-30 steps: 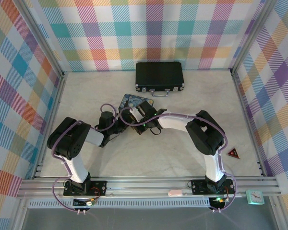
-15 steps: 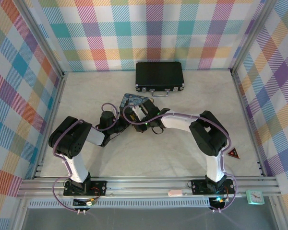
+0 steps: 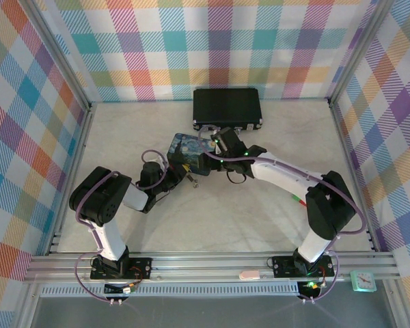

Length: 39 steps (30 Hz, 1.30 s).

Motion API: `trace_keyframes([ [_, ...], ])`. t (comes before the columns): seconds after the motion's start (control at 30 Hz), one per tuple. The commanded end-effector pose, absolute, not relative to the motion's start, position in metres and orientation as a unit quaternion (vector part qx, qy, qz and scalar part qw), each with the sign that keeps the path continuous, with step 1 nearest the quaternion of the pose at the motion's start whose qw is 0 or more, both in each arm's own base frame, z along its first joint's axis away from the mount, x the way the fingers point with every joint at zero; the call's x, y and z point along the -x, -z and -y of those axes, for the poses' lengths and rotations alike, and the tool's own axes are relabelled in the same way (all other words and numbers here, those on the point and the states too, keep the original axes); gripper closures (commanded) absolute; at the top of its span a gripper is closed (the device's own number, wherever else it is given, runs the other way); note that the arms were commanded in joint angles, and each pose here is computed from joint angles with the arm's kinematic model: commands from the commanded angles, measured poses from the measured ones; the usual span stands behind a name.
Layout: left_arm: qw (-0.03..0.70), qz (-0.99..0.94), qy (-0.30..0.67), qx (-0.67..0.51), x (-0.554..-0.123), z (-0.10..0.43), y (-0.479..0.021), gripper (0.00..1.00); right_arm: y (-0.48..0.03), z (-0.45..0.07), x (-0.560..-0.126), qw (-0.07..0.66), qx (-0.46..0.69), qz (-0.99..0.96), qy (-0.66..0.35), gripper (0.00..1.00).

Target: Unlock a padlock with a key

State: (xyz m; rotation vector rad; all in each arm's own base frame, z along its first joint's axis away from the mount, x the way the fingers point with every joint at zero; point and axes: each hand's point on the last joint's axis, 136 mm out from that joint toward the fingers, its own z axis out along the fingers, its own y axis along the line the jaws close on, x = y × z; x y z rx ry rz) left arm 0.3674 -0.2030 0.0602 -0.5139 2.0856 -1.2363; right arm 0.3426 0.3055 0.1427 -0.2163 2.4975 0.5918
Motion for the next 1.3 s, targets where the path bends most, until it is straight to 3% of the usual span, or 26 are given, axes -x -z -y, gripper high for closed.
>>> trace_keyframes([
  [0.0,0.332,-0.789,0.461,0.234,-0.365,0.193,-0.049,1.00,-0.137,-0.301,-0.371,0.298,-0.013,-0.929,-0.218,0.27],
  [0.27,0.334,-0.762,0.489,0.261,-0.365,0.195,-0.045,1.00,-0.121,-0.342,-0.409,0.298,-0.031,-0.911,-0.283,0.27],
  [0.4,0.334,-0.760,0.490,0.266,-0.364,0.194,-0.042,1.00,-0.096,-0.335,-0.413,0.274,-0.072,-0.925,-0.255,0.28],
  [0.87,0.393,-0.739,0.419,0.350,-0.368,0.151,-0.032,1.00,-0.027,-0.284,-0.369,0.214,-0.234,-0.928,-0.195,0.51],
  [1.27,0.420,-0.705,0.415,0.393,-0.380,0.140,-0.044,1.00,-0.028,-0.284,-0.365,0.216,-0.252,-0.921,-0.201,0.53],
])
